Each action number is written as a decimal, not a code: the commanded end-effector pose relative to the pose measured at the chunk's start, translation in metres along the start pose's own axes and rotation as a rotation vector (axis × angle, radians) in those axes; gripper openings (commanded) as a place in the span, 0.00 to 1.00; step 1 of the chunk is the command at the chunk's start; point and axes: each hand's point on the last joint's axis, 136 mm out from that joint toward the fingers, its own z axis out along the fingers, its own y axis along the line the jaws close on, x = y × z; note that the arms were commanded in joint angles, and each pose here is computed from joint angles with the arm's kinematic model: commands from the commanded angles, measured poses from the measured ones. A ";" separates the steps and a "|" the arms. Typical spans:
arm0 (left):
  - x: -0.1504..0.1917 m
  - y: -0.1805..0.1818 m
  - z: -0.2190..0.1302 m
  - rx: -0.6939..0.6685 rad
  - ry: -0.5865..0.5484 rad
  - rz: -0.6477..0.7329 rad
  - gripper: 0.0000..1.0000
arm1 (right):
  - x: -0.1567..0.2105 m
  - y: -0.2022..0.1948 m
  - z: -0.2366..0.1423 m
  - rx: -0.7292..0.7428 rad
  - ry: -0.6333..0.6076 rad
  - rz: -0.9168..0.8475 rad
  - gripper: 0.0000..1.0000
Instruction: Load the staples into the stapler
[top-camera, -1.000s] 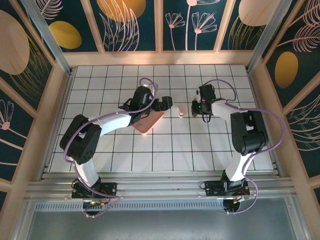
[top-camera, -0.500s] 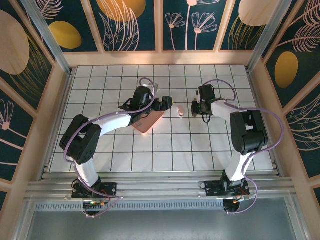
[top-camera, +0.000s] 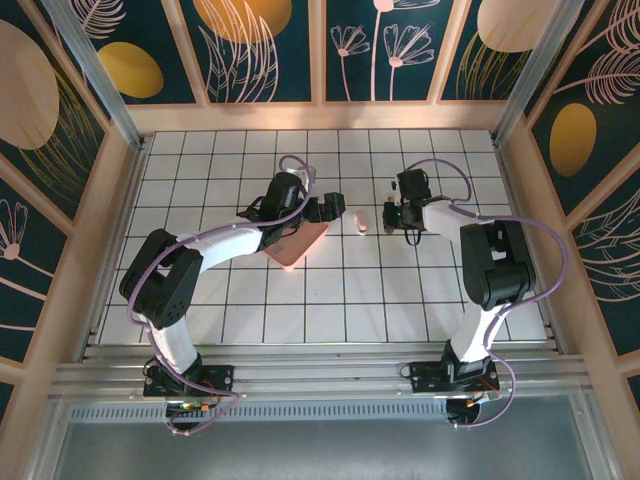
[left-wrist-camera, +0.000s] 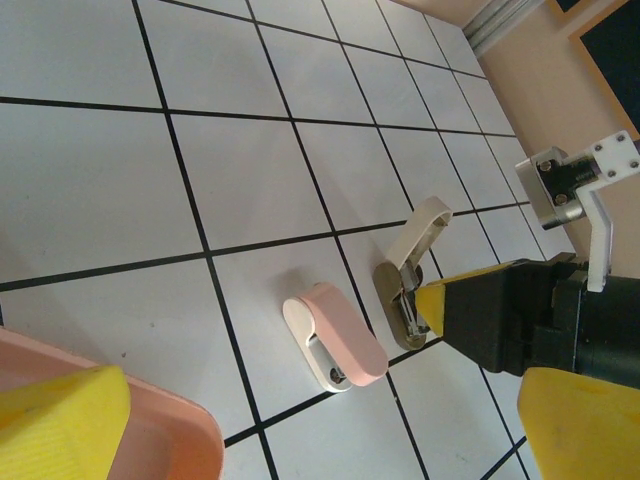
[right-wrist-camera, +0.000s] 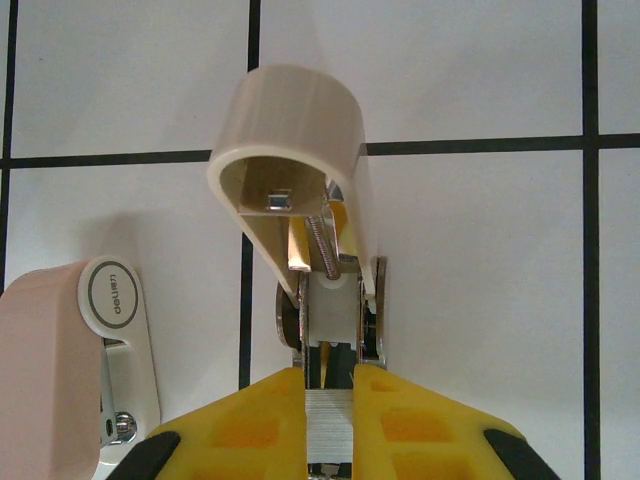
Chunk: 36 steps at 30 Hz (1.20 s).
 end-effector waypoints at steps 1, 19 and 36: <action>-0.003 -0.006 0.004 0.017 0.006 0.013 0.99 | 0.017 -0.010 0.008 0.051 0.063 -0.018 0.14; -0.004 -0.007 0.003 0.021 0.008 0.016 0.99 | 0.018 -0.004 0.007 0.052 0.066 -0.041 0.14; -0.010 -0.013 0.005 0.034 0.003 0.026 0.99 | -0.028 0.009 -0.029 -0.002 -0.050 -0.012 0.30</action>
